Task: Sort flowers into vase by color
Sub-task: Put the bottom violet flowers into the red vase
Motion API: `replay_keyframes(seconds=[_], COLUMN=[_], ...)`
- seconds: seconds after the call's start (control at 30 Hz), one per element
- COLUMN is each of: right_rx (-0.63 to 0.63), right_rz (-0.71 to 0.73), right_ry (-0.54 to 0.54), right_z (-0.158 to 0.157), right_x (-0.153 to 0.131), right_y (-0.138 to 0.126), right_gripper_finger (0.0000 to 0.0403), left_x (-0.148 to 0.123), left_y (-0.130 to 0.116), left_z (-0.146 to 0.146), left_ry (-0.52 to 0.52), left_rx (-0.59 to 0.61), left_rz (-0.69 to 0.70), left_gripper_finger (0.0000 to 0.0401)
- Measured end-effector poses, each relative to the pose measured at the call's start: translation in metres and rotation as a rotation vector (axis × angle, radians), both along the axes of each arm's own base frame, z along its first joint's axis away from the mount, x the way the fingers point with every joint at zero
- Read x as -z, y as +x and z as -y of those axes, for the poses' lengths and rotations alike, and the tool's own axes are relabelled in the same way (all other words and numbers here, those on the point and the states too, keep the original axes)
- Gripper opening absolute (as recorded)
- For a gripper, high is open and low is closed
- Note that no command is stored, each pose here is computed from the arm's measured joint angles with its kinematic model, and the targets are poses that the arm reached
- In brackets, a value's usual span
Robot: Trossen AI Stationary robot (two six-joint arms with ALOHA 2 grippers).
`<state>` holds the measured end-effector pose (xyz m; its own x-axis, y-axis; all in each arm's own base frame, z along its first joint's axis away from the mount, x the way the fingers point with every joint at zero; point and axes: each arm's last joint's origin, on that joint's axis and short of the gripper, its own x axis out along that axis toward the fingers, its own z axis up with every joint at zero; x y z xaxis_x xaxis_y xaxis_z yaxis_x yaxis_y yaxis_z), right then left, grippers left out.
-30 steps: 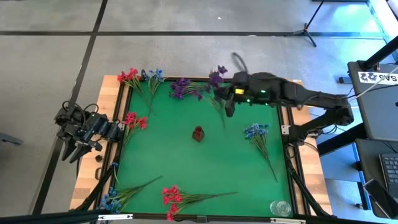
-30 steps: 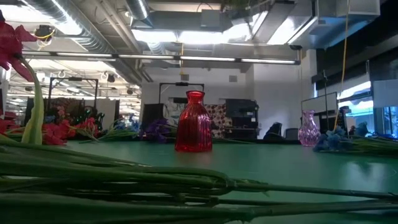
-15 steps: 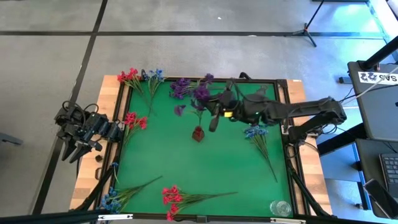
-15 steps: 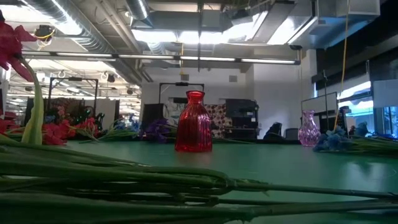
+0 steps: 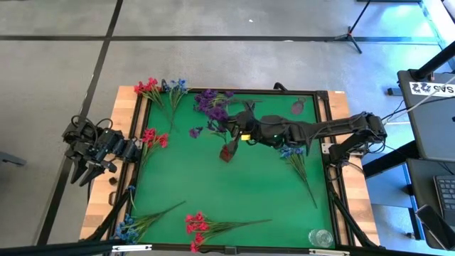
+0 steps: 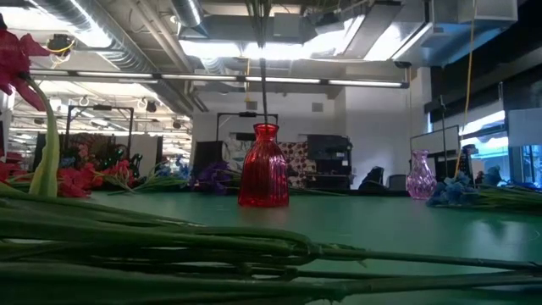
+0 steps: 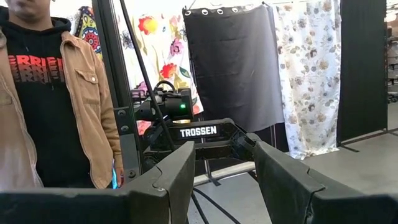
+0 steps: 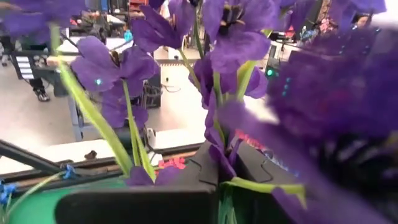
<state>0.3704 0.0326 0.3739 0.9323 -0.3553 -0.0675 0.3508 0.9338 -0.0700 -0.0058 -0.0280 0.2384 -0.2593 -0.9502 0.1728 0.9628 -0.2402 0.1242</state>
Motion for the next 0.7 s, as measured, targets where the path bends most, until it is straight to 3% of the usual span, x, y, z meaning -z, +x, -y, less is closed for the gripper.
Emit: replay_keyframes(seconds=[0.2, 0.7], right_rx=[0.001, -0.004], right_rz=[-0.034, -0.215], right_ry=[0.004, 0.170], right_z=[0.000, -0.001], right_x=[0.006, 0.032], right_y=[0.002, 0.001], right_gripper_finger=[0.0021, 0.0073], left_x=[0.000, 0.000], left_y=[0.000, 0.000], left_z=[0.000, 0.000], left_ry=[0.000, 0.000], left_rx=[0.000, 0.000], left_rz=[0.000, 0.000], left_gripper_finger=[0.0161, 0.0161])
